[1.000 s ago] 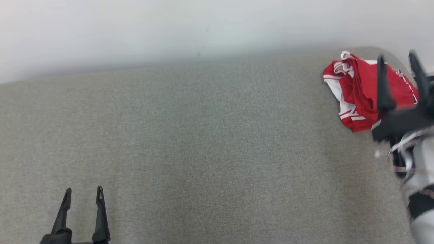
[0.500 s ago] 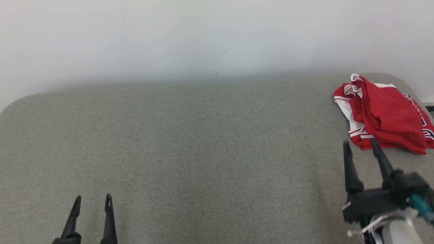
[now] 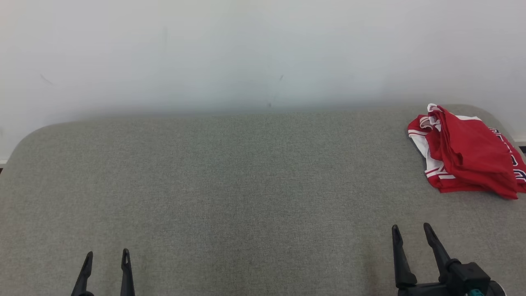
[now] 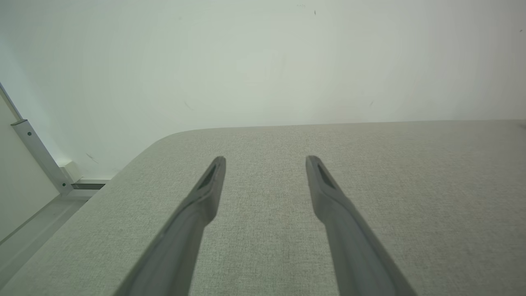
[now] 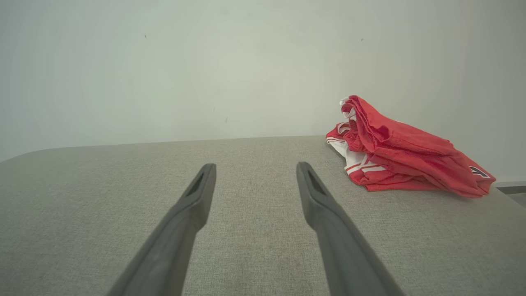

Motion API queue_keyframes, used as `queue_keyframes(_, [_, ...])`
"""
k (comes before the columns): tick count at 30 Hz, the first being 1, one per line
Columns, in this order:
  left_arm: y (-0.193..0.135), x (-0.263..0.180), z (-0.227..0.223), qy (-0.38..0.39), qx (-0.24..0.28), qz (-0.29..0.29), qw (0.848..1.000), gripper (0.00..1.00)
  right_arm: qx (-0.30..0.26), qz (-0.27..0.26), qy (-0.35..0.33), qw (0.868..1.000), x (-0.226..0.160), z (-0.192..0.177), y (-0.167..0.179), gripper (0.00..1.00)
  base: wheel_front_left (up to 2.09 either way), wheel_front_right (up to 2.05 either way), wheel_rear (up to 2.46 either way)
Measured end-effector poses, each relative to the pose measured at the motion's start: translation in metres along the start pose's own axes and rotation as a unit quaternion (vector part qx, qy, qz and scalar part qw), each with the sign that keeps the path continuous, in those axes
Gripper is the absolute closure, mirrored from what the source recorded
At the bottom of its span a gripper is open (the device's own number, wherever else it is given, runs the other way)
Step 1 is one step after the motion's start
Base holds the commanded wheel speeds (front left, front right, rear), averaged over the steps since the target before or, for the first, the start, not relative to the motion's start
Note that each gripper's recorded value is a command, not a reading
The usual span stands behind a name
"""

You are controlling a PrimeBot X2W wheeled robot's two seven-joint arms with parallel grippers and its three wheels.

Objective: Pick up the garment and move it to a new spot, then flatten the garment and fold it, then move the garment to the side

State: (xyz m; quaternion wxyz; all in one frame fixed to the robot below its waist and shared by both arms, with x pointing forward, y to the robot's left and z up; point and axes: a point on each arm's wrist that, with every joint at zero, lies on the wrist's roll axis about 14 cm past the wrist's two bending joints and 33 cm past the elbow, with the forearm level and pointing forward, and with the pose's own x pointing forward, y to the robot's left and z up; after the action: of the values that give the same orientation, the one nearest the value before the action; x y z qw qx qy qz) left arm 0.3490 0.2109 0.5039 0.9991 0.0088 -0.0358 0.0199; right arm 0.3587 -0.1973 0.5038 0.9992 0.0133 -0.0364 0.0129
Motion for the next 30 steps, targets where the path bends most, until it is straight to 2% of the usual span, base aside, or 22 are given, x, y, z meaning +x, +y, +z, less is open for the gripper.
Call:
queue_keyframes(15, [0.001,-0.015,0.005,-0.007,-0.007,-0.021,1.0,0.0,0.001,0.033,0.007,0.999,-0.011,-0.005,0.024,0.0,0.0,0.0,0.0])
queue_keyframes(30, [0.0,-0.019,0.004,-0.006,-0.016,-0.025,1.0,0.0,0.002,0.039,0.009,0.999,-0.014,-0.006,0.029,0.0,0.0,0.0,0.0])
